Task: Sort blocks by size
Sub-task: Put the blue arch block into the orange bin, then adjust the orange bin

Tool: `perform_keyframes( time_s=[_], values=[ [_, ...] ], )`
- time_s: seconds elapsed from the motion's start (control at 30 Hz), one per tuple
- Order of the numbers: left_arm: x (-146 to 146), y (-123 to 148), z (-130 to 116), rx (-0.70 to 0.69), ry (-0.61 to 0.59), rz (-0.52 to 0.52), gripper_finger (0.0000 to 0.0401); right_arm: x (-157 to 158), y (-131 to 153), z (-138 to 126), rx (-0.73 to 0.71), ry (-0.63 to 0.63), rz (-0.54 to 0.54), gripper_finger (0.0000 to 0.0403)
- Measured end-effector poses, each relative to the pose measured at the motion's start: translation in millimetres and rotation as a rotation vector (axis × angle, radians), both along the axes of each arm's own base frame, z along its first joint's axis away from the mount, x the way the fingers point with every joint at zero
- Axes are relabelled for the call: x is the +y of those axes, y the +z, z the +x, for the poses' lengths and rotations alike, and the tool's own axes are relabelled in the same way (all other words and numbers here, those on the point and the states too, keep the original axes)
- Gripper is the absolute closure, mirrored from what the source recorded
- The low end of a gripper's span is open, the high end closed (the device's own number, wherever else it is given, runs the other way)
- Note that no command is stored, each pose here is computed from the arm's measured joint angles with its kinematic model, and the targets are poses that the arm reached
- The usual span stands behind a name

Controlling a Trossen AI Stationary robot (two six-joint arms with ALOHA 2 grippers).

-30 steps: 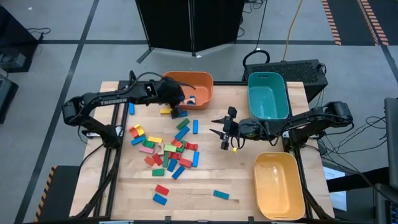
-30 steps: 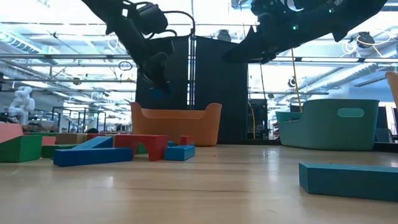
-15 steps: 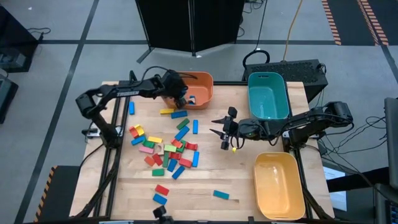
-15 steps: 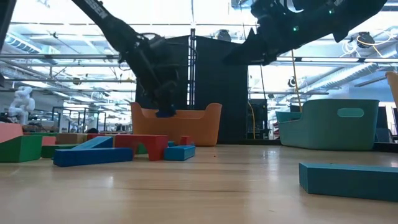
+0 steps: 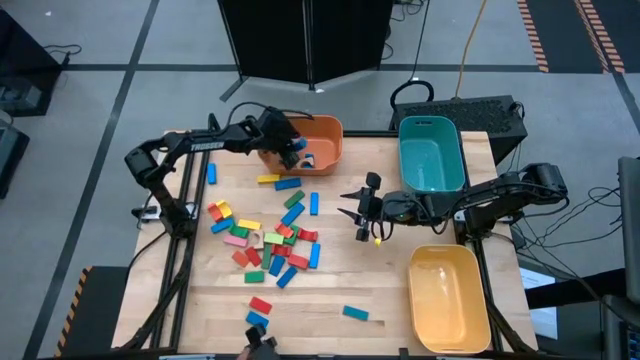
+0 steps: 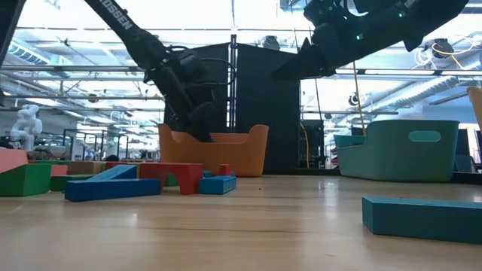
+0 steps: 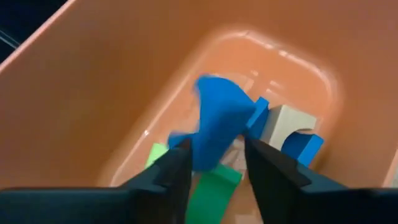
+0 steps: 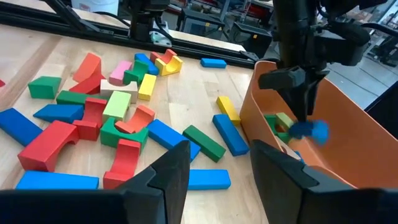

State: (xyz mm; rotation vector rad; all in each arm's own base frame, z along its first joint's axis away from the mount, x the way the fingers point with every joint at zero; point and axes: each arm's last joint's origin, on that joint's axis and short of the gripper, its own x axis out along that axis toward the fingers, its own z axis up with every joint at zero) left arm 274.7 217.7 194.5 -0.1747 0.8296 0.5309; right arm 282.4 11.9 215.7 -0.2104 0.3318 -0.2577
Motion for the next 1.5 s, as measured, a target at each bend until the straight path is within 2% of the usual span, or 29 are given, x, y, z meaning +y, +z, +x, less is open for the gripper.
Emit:
perform_keyframes(
  time_s=[0.1, 0.2, 0.4, 0.77, 0.97, 1.13, 1.2, 1.33, 1.5],
  values=[
    [0.1, 1.2, 1.6, -0.014, -0.003, 0.012, 0.0217, 0.0, -0.2, -0.1, 0.002, 0.0, 0.0, 0.0245],
    [1.4, 4.5, 4.9, -0.052, -0.006, 0.043, 0.0203, 0.0, -1.8, -0.6, 0.02, 0.0, 0.001, 0.0245],
    [3.2, 8.5, 7.9, -0.096, -0.007, 0.077, 0.02, -0.9, -6.7, -2.5, 0.071, -0.007, 0.008, 0.0245],
    [1.9, 13.9, 13.9, -0.149, 0.021, 0.117, 0.02, -11.2, -2.6, -0.7, 0.027, -0.045, 0.001, 0.0245],
    [-8.6, 8.1, 15.9, -0.012, -0.01, 0.175, 0.0224, -10.6, -2.8, -0.8, 0.031, -0.04, -0.004, 0.0245],
    [-18.2, 8.4, 22.2, 0.031, 0.036, 0.232, 0.0259, -10.6, -2.7, -0.8, 0.031, -0.039, -0.006, 0.0245],
    [-22.0, 7.7, 24.1, 0.027, 0.031, 0.215, 0.0274, -10.3, -2.7, -0.7, 0.031, -0.033, -0.004, 0.0245],
    [-34.1, 2.2, 26.0, 0.054, -0.061, 0.128, 0.0302, -8.6, -4.7, -0.9, 0.047, 0.021, 0.032, 0.0245],
    [-60.7, -6.3, 29.5, 0.129, -0.214, 0.006, 0.0311, -7.5, -9.5, -2.6, 0.096, 0.051, 0.059, 0.0245]
  ],
)
